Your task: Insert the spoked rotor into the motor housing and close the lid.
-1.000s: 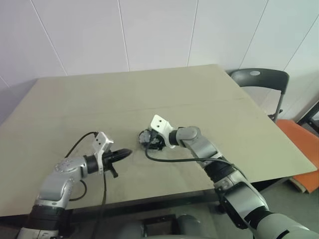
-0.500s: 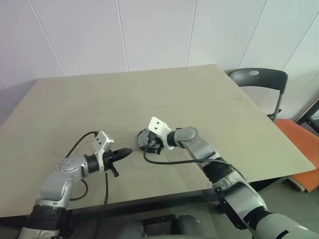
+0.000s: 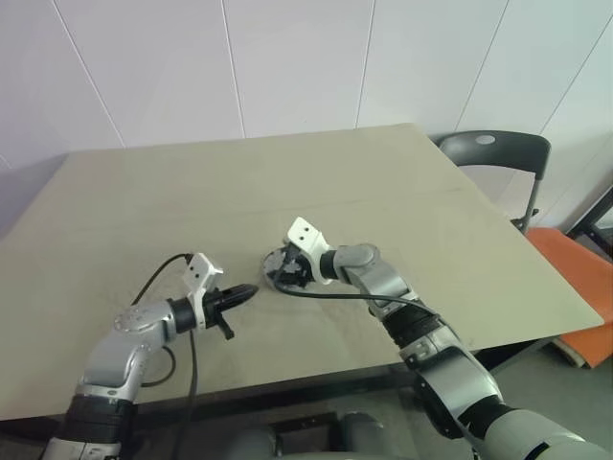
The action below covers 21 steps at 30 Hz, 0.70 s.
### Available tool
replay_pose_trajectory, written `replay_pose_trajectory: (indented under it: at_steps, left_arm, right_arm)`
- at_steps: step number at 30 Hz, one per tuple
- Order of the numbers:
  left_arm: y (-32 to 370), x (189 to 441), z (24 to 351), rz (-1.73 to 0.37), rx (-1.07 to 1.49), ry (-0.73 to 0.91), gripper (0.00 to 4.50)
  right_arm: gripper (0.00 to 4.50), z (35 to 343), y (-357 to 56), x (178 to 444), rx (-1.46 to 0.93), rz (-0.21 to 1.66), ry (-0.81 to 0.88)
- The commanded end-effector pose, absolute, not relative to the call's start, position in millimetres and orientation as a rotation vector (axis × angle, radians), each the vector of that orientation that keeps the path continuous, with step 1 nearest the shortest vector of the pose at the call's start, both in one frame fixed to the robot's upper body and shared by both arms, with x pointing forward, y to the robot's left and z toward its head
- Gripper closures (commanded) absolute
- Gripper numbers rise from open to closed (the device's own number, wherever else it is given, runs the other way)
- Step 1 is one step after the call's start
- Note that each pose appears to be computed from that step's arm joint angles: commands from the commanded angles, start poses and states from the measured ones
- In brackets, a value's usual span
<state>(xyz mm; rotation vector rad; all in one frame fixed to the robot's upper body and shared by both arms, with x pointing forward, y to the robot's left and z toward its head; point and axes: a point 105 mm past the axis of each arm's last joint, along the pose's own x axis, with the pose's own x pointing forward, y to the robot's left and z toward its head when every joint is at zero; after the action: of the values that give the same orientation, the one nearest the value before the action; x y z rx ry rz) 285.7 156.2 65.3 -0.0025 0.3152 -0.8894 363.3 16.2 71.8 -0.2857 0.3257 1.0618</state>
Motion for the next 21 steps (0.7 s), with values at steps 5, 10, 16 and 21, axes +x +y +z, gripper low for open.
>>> replay_pose_trajectory:
  at_steps: [5,10,16,21]
  left_arm:
    - [151,288,79,-0.909,0.033,0.261,4.50]
    - [153,286,76,-0.905,0.021,0.272,4.50]
    - [153,285,76,-0.911,0.014,0.274,4.50]
    - [153,283,76,-0.914,0.008,0.274,4.50]
  right_arm:
    - [1.43,89,34,356,-0.277,1.085,0.181]
    - [1.43,84,36,346,-0.287,1.119,0.188]
    - [1.43,81,34,346,-0.300,1.120,0.230]
    - [1.43,85,31,356,-0.270,1.041,0.239]
